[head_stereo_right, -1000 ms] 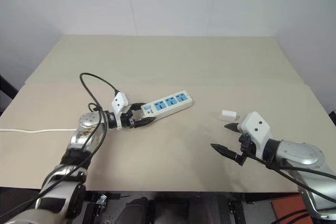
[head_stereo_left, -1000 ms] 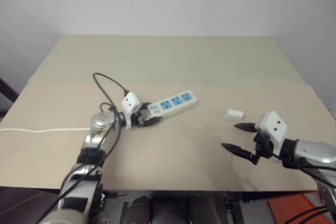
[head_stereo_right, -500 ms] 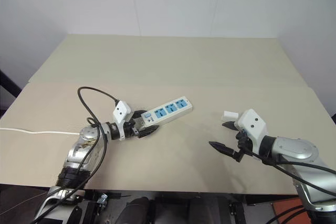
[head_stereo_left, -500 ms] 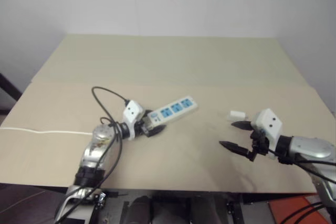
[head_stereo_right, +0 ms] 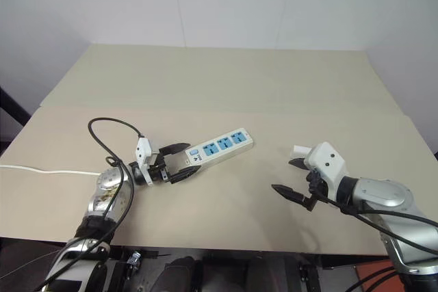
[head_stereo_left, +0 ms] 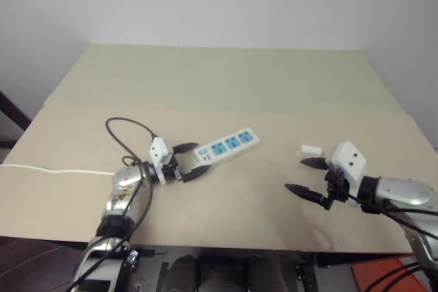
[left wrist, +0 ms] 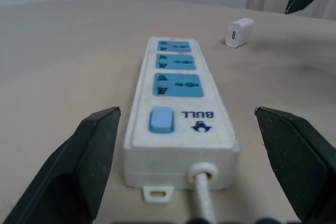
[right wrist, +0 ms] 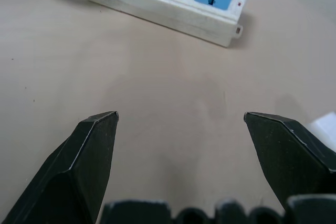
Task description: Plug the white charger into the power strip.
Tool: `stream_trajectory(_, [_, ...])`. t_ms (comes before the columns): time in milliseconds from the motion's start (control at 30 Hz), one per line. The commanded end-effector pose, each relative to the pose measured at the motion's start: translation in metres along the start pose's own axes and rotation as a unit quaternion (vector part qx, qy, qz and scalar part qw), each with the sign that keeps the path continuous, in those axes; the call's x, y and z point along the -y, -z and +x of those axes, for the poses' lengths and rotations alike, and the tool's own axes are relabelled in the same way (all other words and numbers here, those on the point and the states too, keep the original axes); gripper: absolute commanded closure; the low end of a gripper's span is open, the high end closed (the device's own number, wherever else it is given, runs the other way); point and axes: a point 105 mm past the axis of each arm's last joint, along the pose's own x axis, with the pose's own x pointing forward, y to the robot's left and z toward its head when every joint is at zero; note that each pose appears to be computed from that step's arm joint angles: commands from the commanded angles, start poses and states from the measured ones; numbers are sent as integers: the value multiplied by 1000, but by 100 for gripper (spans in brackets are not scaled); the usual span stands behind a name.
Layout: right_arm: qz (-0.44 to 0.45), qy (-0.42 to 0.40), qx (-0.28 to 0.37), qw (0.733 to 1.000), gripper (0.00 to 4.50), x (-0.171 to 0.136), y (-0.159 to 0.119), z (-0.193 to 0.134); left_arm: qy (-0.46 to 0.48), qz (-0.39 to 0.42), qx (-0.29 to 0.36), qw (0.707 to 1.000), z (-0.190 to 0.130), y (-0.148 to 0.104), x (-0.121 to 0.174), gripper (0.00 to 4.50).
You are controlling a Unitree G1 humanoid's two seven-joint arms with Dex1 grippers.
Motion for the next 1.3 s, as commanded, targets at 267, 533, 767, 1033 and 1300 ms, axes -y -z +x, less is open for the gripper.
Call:
stream_trajectory(267, [-16,15,3,1000,0,2,-5,-7,22,15,5,1000,17,6,-6,4])
stream_trajectory(533, [-14,21,0,1000,0,1,-3,-10,38,20,-25,999,17,18,0,4])
stream_trajectory(767, [-24,20,6,1000,0,6,-9,-5,22,20,-50,998,8,28,-3,125])
stream_trajectory(1033, [-84,-5,-88,993,0,48,-23,3,73,15,-46,996,19,21,7,125])
stream_trajectory(1300, [-148,-76,-222,961,0,81,-34,32,139,27,-76,987,34,19,14,125])
